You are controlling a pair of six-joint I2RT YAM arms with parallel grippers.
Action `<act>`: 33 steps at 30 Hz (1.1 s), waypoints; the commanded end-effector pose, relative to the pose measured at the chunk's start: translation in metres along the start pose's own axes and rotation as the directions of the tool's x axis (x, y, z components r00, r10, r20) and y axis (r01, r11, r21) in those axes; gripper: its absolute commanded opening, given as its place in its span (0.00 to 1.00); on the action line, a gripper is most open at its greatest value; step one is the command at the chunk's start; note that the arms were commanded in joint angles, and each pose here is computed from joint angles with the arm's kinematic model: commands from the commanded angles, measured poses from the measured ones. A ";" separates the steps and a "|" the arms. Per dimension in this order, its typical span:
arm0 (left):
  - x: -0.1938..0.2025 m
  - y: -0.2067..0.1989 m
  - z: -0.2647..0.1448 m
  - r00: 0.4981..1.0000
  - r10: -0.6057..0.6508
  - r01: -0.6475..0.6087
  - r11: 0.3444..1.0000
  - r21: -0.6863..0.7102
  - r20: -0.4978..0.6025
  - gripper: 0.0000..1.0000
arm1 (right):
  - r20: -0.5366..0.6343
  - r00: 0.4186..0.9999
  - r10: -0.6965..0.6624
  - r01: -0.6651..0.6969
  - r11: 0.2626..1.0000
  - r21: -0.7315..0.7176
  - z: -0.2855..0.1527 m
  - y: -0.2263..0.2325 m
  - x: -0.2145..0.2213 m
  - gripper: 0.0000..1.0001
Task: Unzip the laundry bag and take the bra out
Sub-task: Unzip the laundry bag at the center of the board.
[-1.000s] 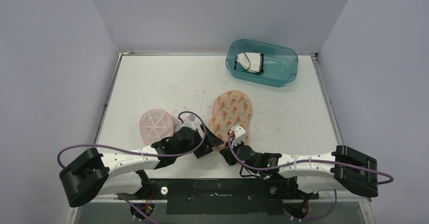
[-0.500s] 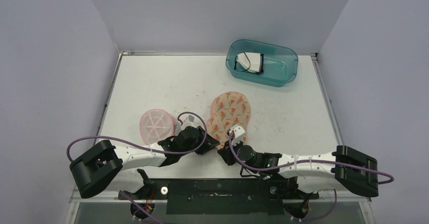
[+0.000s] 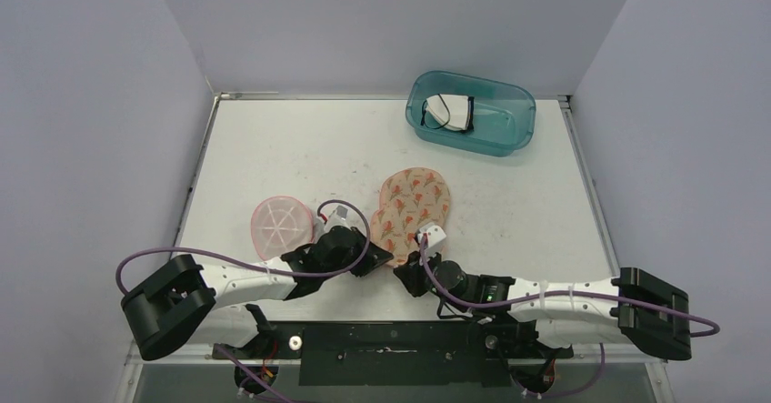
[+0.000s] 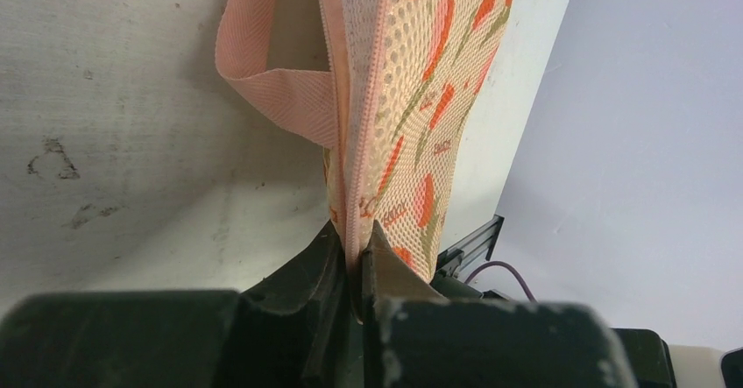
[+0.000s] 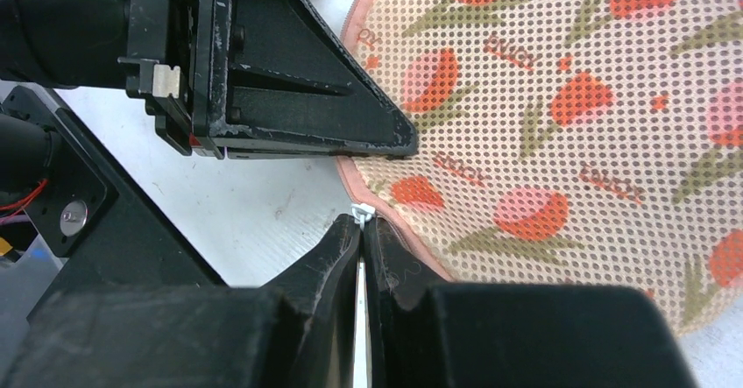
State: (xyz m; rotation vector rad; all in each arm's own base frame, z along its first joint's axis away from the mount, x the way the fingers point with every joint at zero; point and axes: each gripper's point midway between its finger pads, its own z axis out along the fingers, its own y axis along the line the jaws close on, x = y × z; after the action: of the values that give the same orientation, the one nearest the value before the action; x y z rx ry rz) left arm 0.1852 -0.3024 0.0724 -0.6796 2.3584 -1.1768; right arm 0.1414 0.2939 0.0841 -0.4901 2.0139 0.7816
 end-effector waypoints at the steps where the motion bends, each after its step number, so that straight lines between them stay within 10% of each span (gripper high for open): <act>1: -0.020 -0.008 -0.001 0.998 -0.001 -0.001 1.000 0.020 0.065 0.00 | 0.042 0.999 0.019 -0.020 1.000 0.023 -0.010 -0.005 -0.009 0.05; 25: -0.021 -0.011 0.017 0.972 0.201 -0.192 0.978 0.084 -0.121 0.00 | 0.034 0.998 0.051 -0.054 0.992 0.110 -0.027 -0.040 0.015 0.05; 33: -0.018 -0.018 0.009 0.969 0.204 -0.192 0.977 0.094 -0.138 0.70 | 0.038 0.998 0.045 -0.047 0.996 0.078 -0.023 -0.030 0.011 0.05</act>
State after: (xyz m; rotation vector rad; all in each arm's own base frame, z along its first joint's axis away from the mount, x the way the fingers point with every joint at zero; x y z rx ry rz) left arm 0.2105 -0.3061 0.0680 -0.3770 2.4473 -1.2271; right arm 0.1366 0.2448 0.0596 -0.4026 2.0711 0.6885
